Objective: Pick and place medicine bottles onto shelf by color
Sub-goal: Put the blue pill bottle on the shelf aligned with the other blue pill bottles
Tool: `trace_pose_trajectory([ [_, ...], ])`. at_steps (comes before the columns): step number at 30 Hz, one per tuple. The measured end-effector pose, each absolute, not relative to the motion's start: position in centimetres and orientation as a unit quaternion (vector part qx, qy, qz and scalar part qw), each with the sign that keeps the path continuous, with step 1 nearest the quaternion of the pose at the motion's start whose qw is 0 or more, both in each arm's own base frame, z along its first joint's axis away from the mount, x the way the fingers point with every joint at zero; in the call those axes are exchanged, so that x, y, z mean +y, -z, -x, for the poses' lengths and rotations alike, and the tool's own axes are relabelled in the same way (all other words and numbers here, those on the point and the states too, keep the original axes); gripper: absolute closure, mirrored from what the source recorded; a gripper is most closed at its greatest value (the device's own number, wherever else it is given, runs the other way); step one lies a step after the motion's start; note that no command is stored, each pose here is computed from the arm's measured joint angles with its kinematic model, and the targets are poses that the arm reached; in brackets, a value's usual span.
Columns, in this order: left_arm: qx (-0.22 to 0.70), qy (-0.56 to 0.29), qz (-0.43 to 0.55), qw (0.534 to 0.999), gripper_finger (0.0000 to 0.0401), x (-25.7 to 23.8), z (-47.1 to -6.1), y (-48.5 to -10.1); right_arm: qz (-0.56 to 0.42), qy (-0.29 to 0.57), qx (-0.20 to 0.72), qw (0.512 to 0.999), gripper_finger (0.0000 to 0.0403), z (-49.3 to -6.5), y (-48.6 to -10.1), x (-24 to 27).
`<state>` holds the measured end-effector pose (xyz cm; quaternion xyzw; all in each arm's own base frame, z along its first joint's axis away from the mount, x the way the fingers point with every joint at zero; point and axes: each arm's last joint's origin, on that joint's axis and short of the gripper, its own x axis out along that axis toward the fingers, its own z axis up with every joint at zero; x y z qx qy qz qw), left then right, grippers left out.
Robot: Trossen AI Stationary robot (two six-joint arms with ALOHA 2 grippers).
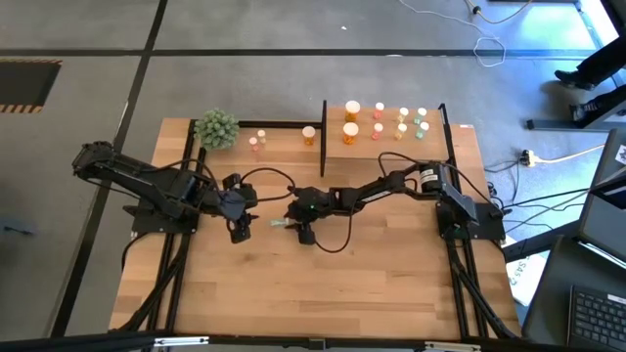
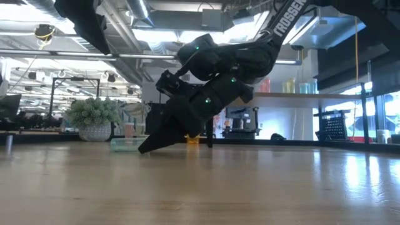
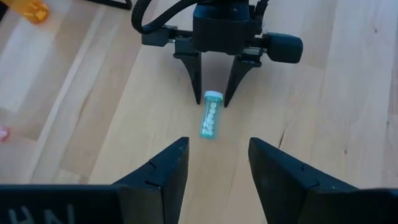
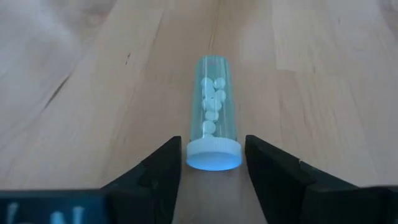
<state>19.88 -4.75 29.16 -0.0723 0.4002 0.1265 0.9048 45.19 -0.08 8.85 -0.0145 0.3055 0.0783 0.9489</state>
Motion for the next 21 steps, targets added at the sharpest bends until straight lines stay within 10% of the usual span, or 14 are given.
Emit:
trace_pose_trajectory([
  [21,0.402,-0.124,0.074,0.904,0.0238,-4.8,-19.9,-29.1,-0.016,-0.066,0.345,0.936,0.0285,-44.5,-11.0,-0.1],
])
